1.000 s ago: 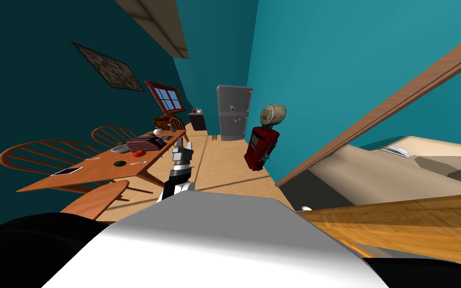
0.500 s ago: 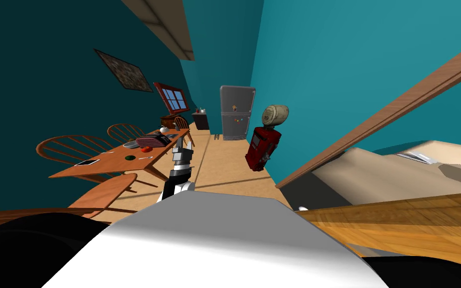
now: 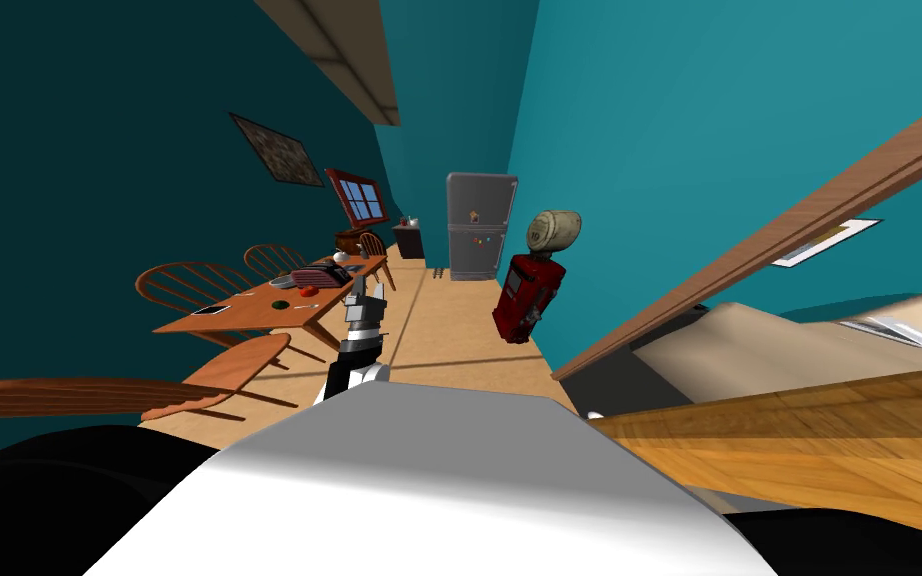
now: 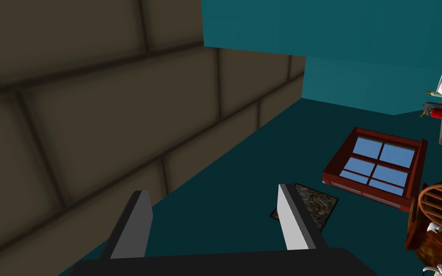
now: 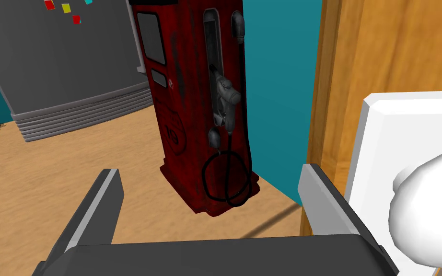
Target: Pull the door open
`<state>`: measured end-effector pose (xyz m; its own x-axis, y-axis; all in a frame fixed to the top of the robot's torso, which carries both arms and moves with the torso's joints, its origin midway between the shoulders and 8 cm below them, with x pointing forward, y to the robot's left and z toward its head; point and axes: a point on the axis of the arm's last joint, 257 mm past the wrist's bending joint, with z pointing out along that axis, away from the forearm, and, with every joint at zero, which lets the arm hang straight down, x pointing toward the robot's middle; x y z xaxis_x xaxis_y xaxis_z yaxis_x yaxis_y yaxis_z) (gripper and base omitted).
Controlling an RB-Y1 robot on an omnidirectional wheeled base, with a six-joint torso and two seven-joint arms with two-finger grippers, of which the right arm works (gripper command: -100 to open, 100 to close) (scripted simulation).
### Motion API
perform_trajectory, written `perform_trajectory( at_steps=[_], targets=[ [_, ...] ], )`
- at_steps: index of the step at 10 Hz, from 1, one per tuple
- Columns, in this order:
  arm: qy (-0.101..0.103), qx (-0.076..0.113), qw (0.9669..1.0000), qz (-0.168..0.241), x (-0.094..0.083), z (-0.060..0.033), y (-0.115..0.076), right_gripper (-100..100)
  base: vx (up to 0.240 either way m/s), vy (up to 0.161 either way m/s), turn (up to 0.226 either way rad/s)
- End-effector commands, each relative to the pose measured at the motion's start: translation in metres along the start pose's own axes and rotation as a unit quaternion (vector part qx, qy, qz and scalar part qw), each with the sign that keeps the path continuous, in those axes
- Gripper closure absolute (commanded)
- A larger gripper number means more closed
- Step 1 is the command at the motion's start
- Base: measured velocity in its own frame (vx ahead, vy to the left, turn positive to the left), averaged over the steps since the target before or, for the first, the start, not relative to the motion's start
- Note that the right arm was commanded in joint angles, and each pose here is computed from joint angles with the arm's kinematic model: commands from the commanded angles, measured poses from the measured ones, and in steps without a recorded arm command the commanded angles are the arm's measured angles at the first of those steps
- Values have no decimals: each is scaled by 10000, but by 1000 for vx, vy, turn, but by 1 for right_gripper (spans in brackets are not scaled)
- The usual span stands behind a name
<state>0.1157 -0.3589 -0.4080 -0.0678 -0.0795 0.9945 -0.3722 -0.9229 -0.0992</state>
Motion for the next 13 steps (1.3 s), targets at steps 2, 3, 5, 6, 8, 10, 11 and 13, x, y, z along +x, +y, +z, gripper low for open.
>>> perform_trajectory(
  at_steps=[2,3,5,6,8,10,11,13],
  targets=[
    [-20,-147,9998,-139,36,-68,103,-100,-54,-69,118],
    [-26,-185,9997,-178,46,-88,131,-100,-28,-45,60],
    [-39,-254,9994,-252,65,-124,183,-100,-35,-52,52],
    [-46,-284,9992,-287,74,-142,207,-100,-25,-46,45],
    [-62,-351,9987,-365,94,-181,262,-100,-24,-48,48],
    [-85,-425,9980,-459,117,-228,326,-100,-33,-69,58],
    [-117,-331,9988,-342,68,-188,212,-100,-7,-24,25],
    [-117,-331,9988,-342,68,-188,212,100,7,11,-2]
  ],
)
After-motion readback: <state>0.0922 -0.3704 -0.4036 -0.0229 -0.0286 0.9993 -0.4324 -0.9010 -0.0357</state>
